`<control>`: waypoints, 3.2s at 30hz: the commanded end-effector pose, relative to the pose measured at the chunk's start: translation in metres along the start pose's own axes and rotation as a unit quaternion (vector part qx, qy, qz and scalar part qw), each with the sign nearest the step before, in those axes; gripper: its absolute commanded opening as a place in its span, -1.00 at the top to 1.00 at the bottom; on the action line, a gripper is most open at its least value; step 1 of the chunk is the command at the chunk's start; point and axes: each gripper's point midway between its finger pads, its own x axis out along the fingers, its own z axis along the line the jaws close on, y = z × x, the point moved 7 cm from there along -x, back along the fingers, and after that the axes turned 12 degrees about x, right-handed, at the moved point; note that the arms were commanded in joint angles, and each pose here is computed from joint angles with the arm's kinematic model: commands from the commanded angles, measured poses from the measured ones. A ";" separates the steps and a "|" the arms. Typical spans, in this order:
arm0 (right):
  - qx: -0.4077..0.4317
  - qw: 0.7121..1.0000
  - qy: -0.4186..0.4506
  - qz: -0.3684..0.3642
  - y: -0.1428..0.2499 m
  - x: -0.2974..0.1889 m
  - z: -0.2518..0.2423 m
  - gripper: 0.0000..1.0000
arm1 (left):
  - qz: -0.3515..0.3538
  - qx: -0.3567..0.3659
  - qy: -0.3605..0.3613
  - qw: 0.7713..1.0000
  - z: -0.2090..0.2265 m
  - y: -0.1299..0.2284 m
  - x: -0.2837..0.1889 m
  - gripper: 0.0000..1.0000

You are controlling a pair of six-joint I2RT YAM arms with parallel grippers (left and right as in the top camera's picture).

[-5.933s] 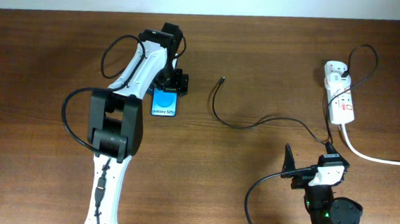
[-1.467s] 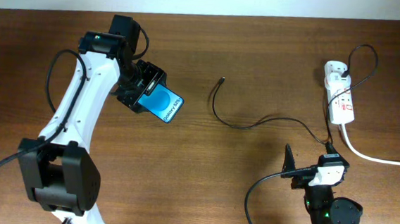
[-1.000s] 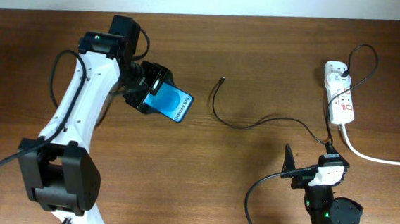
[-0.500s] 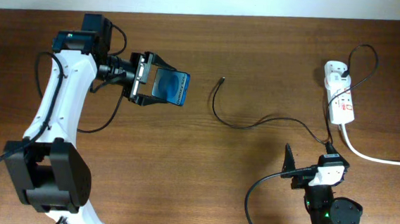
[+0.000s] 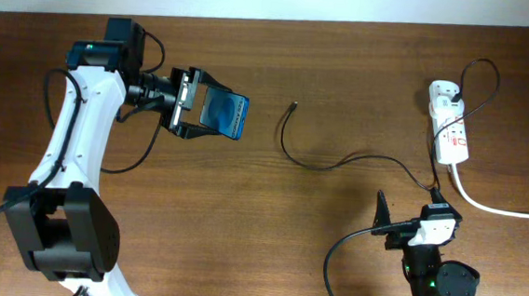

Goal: Plug charger to phone and switch on socket
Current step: 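Hold the phone raised and rotate it toward the table center, then move the right gripper to the phone and grasp its side edge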

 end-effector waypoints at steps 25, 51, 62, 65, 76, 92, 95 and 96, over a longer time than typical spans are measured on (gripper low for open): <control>0.004 1.000 -0.003 0.002 0.002 0.000 0.001 -0.97 | 0.006 0.023 0.023 0.999 -0.007 0.014 -0.010 1.00; 0.004 1.000 -0.003 0.002 0.002 0.000 0.001 -0.97 | 0.000 -0.009 0.008 1.000 -0.005 0.013 -0.005 1.00; 0.004 1.000 -0.003 0.002 0.002 0.000 0.001 -0.97 | -0.212 0.012 -0.170 0.962 0.023 -0.020 -0.003 1.00; 0.004 1.000 -0.003 0.002 0.002 0.000 0.001 -0.97 | -0.295 0.033 -0.244 0.923 0.029 -0.028 -0.004 1.00; 0.003 1.000 -0.003 0.001 0.002 0.000 0.001 -0.97 | -0.306 0.207 -0.333 0.868 0.023 -0.028 0.004 1.00; 0.156 0.980 -0.018 0.119 -0.013 0.010 0.012 -0.97 | -0.276 0.273 -0.309 0.868 0.013 -0.028 0.011 1.00; 0.168 0.967 0.001 0.192 -0.027 0.023 0.014 -0.97 | -0.276 0.273 -0.309 0.868 0.013 -0.028 0.011 1.00; 0.174 0.958 0.012 0.228 -0.031 0.030 0.013 -0.97 | -0.276 0.273 -0.309 0.868 0.014 -0.028 0.011 1.00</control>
